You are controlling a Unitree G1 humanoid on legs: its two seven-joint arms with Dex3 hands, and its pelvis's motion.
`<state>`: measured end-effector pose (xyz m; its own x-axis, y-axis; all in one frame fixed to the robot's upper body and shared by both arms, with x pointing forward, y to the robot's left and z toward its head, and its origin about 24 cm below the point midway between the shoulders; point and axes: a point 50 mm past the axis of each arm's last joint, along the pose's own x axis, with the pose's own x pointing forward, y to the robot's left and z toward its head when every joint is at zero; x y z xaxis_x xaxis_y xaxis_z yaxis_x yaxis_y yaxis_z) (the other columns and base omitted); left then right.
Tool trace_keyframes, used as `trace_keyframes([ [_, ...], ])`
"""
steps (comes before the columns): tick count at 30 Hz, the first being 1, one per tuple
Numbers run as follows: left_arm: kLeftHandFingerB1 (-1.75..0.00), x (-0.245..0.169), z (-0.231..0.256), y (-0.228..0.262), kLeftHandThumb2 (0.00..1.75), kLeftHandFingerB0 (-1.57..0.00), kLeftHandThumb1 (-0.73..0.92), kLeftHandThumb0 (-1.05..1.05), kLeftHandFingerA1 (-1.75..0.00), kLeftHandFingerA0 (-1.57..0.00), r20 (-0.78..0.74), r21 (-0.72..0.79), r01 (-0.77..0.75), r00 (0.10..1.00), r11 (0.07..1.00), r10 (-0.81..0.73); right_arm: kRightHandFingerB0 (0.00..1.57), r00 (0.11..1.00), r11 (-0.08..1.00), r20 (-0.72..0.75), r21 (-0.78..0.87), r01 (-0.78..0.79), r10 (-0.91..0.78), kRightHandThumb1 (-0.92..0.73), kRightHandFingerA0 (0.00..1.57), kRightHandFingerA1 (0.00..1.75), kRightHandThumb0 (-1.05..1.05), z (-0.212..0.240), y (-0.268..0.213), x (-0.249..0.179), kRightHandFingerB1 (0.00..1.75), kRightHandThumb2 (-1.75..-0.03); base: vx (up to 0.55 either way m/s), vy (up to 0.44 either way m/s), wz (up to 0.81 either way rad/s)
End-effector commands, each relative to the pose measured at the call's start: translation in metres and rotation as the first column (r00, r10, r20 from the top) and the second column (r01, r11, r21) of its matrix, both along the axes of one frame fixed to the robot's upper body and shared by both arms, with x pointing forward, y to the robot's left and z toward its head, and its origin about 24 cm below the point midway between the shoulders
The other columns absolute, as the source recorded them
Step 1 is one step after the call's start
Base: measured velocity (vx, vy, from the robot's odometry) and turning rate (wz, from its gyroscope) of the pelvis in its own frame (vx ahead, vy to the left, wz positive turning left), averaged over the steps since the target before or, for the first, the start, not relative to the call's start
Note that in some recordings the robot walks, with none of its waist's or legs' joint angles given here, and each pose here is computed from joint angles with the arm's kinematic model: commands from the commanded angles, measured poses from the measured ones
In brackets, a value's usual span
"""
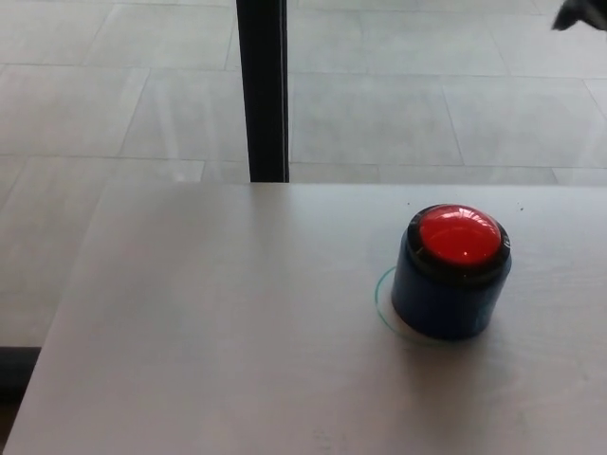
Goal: The robot uses its right hand to press the red button kept in the middle of the desk
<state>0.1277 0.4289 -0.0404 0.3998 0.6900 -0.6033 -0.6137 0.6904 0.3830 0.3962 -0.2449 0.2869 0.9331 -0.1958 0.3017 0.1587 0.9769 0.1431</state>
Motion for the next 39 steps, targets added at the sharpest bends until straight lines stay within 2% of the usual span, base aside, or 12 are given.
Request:
trace_keyframes([
  [1, -0.77, -0.006, 0.001, 0.004, 1.28, -0.25, 0.92, -0.75, -0.92, -0.42, -0.001, 0.005, -0.029, 1.0, 1.0, 0.029, 0.88, 0.995, 0.994, -0.01, -0.034, 0.102, -0.103, -0.53, 1.09, 1.65, -0.14, 0.007, -0.065, -0.027, 1.31, -1.09, 0.0, 0.0, 0.0],
  [4, -0.8, -0.006, 0.003, 0.005, 1.29, -0.28, 0.92, -0.76, -0.94, -0.44, 0.004, 0.013, -0.011, 1.0, 1.0, 0.01, 0.86, 0.982, 0.982, -0.003, -0.023, 0.188, -0.189, -0.6, 1.17, 1.33, -0.16, 0.006, -0.107, -0.049, 1.08, -1.14, 0.0, 0.0, 0.0],
  [6, -0.8, -0.004, 0.005, 0.006, 1.29, -0.31, 0.92, -0.75, -0.94, -0.44, -0.004, 0.023, -0.011, 1.0, 1.0, 0.012, 0.77, 0.954, 0.952, 0.006, -0.058, 0.301, -0.301, -0.59, 0.9, 1.75, -0.18, 0.003, -0.141, -0.075, 1.33, -1.03, 0.0, 0.0, 0.0],
  [7, -0.81, -0.003, 0.006, 0.007, 1.29, -0.33, 0.92, -0.74, -0.94, -0.46, -0.007, 0.026, -0.006, 1.0, 1.0, 0.006, 0.87, 0.941, 0.938, 0.004, -0.07, 0.338, -0.339, -0.52, 1.15, 1.6, -0.2, 0.0, -0.154, -0.086, 1.25, -1.08, 0.0, 0.0, 0.0],
  [11, -0.74, -0.002, 0.006, 0.007, 1.29, -0.19, 0.92, -0.76, -0.92, -0.4, 0.011, 0.009, -0.028, 1.0, 1.0, 0.028, 0.98, 0.833, 0.833, -0.045, -0.079, 0.548, -0.552, -0.43, 1.11, 1.73, -0.34, -0.022, -0.205, -0.138, 1.23, -1.18, 0.0, 0.0, 0.0],
  [14, -0.79, -0.005, 0.005, 0.007, 1.29, -0.27, 0.92, -0.75, -0.91, -0.41, 0.006, 0.017, -0.016, 1.0, 1.0, 0.016, 1.06, 0.774, 0.775, -0.064, -0.115, 0.622, -0.63, -0.51, 1.36, 1.41, -0.53, -0.044, -0.224, -0.165, 1.14, -1.15, 0.0, 0.0, 0.0],
  [15, -0.77, -0.005, 0.005, 0.007, 1.29, -0.25, 0.92, -0.75, -0.91, -0.41, 0.001, 0.021, -0.015, 1.0, 1.0, 0.015, 1.04, 0.76, 0.762, -0.074, -0.113, 0.637, -0.646, -0.48, 1.18, 1.68, -0.54, -0.051, -0.228, -0.172, 1.26, -1.09, 0.0, 0.0, 0.0],
  [18, -0.8, -0.007, 0.004, 0.007, 1.29, -0.28, 0.92, -0.73, -0.92, -0.41, 0.001, 0.015, -0.018, 1.0, 1.0, 0.018, 1.15, 0.675, 0.686, -0.137, -0.051, 0.726, -0.725, -0.35, 1.5, 1.47, -0.55, -0.092, -0.244, -0.201, 1.1, -1.16, 0.0, 0.0, 0.0],
  [29, -0.81, 0.003, 0.005, 0.004, 1.27, -0.32, 0.92, -0.72, -0.91, -0.42, 0.025, 0.001, -0.047, 0.999, 0.999, 0.047, 0.69, 0.416, 0.395, -0.415, 0.14, 0.908, -0.809, -0.43, 1.41, 1.73, -0.51, -0.216, -0.244, -0.267, 1.08, -1.29, 0.0, 0.0, 0.0],
  [30, -0.69, 0.003, 0.005, 0.004, 1.46, -0.13, 0.91, -0.43, -0.78, -0.27, 0.024, 0.001, -0.036, 0.999, 0.999, 0.036, 0.79, 0.402, 0.369, -0.431, 0.161, 0.915, -0.808, -0.46, 1.45, 1.54, -0.63, -0.224, -0.242, -0.27, 0.96, -1.1, 0.0, 0.0, 0.0],
  [32, -0.77, 0.005, 0.007, 0.005, 1.27, -0.24, 0.92, -0.72, -0.87, -0.36, 0.045, -0.017, -0.055, 0.997, 0.998, 0.056, 0.66, 0.365, 0.312, -0.488, 0.191, 0.931, -0.793, -0.51, 1.24, 1.73, -0.61, -0.241, -0.234, -0.276, 1.01, -0.97, 0.0, 0.0, 0.0],
  [39, -0.79, 0.0, 0.003, 0.004, 1.28, -0.31, 0.92, -0.73, -0.88, -0.39, 0.016, 0.007, -0.04, 0.999, 0.999, 0.04, 0.96, 0.311, 0.1, -0.58, 0.366, 0.925, -0.753, -0.42, 1.51, 1.55, -0.66, -0.261, -0.234, -0.293, 1.17, -1.09, 0.0, 0.0, 0.0],
])
